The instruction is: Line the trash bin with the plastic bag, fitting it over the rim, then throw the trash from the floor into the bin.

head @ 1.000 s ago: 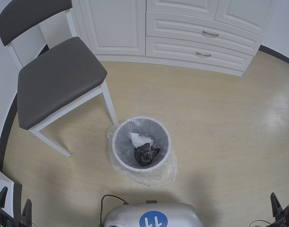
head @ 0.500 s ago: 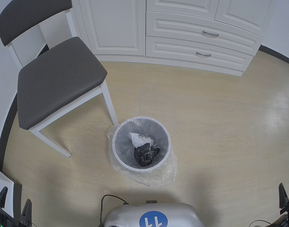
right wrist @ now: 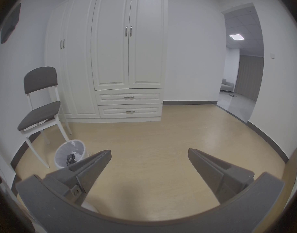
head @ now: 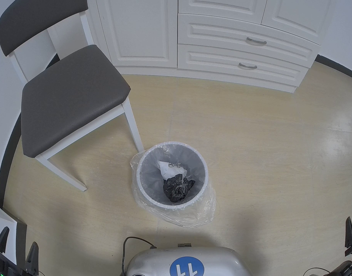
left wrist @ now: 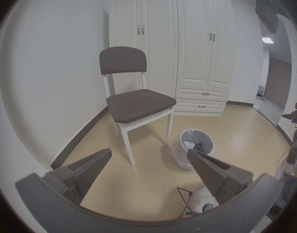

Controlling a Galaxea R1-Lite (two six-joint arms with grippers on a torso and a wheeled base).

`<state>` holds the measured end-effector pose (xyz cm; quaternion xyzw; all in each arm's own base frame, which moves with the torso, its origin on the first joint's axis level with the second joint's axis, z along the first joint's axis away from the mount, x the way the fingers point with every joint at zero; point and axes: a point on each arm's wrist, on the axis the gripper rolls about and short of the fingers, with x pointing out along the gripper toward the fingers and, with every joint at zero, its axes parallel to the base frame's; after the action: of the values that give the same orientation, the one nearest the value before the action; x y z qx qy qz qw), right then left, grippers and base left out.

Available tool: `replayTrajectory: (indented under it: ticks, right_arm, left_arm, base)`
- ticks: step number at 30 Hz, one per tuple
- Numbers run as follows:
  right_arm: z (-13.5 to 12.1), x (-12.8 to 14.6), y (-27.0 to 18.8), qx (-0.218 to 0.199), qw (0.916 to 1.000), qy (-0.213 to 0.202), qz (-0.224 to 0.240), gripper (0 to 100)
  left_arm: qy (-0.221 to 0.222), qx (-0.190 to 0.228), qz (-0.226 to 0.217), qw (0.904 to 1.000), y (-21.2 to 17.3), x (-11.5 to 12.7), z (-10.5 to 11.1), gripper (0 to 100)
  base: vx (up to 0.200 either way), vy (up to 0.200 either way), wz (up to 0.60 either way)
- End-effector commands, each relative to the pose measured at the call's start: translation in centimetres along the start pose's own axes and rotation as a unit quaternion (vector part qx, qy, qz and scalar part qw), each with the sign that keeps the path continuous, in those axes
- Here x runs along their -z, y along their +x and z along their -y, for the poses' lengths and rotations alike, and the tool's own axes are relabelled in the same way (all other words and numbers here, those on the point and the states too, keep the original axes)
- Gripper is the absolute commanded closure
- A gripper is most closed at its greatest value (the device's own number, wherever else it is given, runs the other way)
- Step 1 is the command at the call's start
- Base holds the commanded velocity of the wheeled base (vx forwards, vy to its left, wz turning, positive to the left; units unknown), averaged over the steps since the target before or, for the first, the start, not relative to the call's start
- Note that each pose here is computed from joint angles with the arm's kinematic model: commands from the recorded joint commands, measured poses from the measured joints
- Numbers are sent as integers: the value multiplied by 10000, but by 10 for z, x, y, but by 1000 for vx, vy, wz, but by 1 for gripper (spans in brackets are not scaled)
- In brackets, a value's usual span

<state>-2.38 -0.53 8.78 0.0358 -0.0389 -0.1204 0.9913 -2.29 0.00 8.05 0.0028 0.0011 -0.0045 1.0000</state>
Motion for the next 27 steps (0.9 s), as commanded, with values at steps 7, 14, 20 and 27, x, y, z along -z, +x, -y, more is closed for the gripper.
replayTrajectory:
  ticks: [7, 14, 20, 27]
  right_arm:
    - [-1, 5, 0, -375, 9993, 3, -24, 0]
    - [-4, 6, -1, -1051, 9944, -50, -116, 0]
    - [-3, 5, -1, -715, 9972, -180, -125, 0]
    - [-2, 6, -1, -473, 9981, -388, -96, 0]
  left_arm:
    - [34, 40, -12, 10000, 0, 5, 0, 0]
    - [3, 17, -5, 10000, 0, 5, 0, 0]
    - [3, 17, 3, 10000, 0, 5, 0, 0]
    - [3, 17, 3, 10000, 0, 5, 0, 0]
  base:
    - [0, 0, 0]
    - [0, 0, 0]
    - [0, 0, 0]
    - [0, 0, 0]
